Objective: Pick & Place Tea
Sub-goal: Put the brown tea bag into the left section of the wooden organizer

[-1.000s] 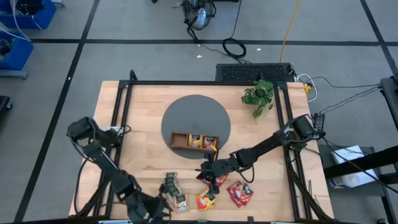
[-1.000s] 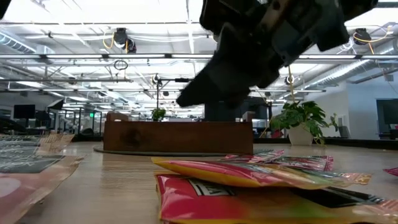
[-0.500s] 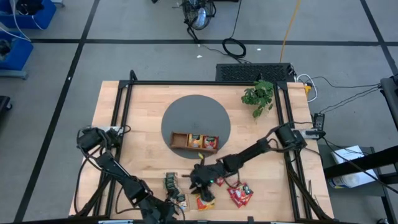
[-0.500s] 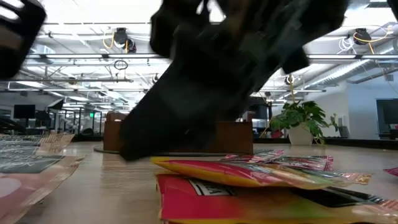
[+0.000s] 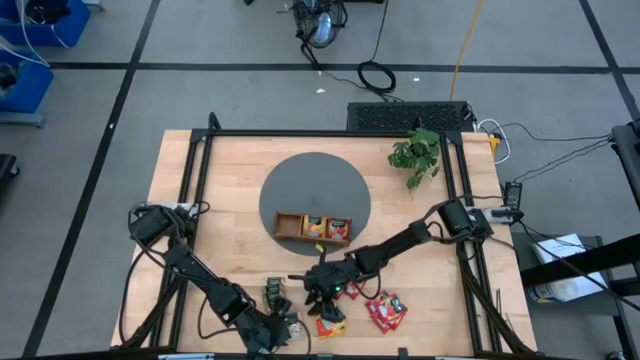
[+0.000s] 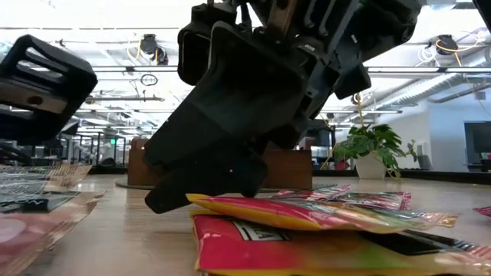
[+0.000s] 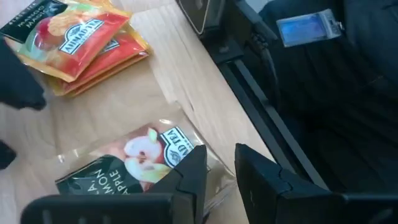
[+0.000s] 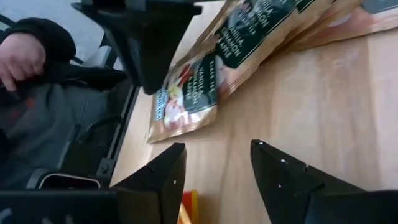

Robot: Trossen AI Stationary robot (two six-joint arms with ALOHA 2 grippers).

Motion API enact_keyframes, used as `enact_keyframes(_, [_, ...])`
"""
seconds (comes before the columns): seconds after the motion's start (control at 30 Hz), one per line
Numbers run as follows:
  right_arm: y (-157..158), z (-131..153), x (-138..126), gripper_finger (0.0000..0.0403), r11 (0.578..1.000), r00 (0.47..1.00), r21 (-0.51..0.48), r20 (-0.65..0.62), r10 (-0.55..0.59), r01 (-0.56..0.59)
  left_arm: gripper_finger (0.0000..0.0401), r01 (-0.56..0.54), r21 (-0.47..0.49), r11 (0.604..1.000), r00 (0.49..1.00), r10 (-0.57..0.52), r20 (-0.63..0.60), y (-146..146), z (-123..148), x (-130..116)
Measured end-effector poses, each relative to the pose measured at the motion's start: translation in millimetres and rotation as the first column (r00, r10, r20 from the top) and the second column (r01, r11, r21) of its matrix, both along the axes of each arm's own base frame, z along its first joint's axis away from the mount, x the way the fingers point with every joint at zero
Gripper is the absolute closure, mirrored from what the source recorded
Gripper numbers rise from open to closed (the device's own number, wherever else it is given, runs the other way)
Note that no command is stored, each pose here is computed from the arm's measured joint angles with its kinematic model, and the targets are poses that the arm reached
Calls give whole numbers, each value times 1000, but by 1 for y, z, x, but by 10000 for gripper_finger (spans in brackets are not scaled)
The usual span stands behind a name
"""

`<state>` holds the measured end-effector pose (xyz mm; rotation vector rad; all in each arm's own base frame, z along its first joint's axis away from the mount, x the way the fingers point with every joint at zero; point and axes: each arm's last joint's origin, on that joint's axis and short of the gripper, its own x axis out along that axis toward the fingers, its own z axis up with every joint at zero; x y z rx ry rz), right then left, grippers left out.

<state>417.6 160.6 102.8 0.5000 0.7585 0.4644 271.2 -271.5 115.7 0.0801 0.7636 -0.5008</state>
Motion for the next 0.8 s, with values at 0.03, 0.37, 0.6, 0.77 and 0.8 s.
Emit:
enact_keyframes(0.03, [0,0,0,230,1000,1000,0,0,1,-1,314,-6,4,1000,1000,6,-7,2,-1,1])
enact_keyframes(0.37, [1,1,0,228,1000,1000,13,8,26,-26,313,-42,26,999,998,43,-34,14,-3,10])
enact_keyframes(0.6, [1,2,1,230,999,1000,32,5,10,-10,314,-45,50,998,998,47,-41,18,-4,11])
enact_keyframes(0.77, [-5,0,3,231,997,997,0,-3,-74,74,314,-58,58,997,997,60,-42,22,-5,13])
enact_keyframes(0.8, [-8,0,3,231,996,996,-1,-5,-84,84,313,-60,60,996,997,63,-41,23,-6,13])
